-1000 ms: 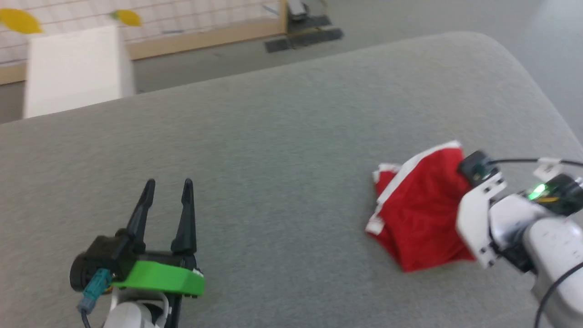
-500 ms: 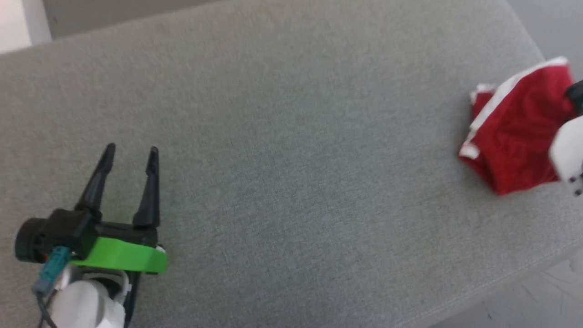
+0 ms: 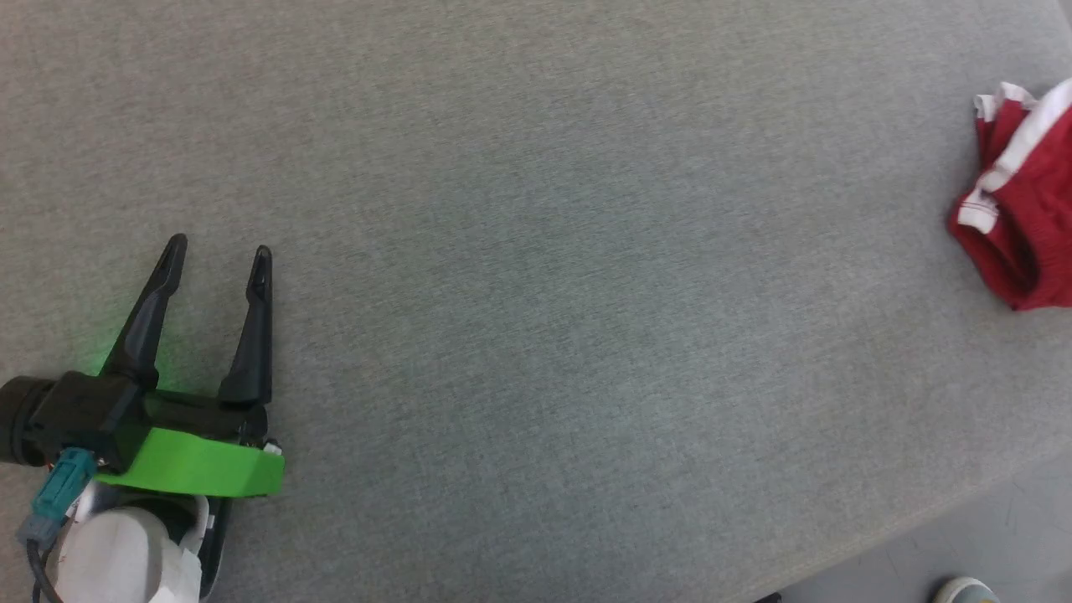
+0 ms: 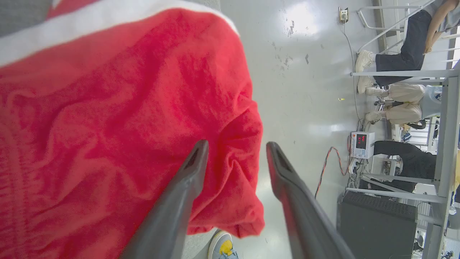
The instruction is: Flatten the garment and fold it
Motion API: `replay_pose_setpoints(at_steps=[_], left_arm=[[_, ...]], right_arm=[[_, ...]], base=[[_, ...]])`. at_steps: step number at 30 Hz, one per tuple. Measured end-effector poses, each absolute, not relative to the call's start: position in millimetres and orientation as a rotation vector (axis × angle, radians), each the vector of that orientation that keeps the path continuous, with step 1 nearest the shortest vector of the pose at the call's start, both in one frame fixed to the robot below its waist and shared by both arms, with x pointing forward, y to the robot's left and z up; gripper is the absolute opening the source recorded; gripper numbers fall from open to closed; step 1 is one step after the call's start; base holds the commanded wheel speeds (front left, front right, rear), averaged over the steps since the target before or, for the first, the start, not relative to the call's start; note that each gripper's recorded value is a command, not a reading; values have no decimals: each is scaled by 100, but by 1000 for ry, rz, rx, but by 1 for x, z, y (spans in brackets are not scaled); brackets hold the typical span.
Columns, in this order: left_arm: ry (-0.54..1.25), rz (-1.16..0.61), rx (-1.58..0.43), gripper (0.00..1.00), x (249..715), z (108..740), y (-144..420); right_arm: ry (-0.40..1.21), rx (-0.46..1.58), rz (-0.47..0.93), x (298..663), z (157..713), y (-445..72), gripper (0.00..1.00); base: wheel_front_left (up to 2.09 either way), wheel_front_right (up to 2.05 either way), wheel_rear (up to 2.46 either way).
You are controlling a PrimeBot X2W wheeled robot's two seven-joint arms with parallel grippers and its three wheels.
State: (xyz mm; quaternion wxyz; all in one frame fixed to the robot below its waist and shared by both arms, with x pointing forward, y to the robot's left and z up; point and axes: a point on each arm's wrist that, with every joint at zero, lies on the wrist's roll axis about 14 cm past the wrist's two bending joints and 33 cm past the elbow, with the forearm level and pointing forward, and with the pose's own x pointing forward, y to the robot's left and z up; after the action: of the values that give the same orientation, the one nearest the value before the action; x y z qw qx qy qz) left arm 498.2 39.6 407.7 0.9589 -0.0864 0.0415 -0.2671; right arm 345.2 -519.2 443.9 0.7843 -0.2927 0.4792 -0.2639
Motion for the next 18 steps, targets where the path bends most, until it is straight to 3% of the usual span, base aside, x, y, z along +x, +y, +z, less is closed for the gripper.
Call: replay_pose_setpoints(at_steps=[9,18], left_arm=[[69,-513,-174,100,491,416,46],[-3,-457,-186,100,481,451,53]], right_arm=[[907,-616,-610,359,474,-533,100],[574,-657,-499,407,553,-504,100]], base=[[0,0,0],[0,0,0]])
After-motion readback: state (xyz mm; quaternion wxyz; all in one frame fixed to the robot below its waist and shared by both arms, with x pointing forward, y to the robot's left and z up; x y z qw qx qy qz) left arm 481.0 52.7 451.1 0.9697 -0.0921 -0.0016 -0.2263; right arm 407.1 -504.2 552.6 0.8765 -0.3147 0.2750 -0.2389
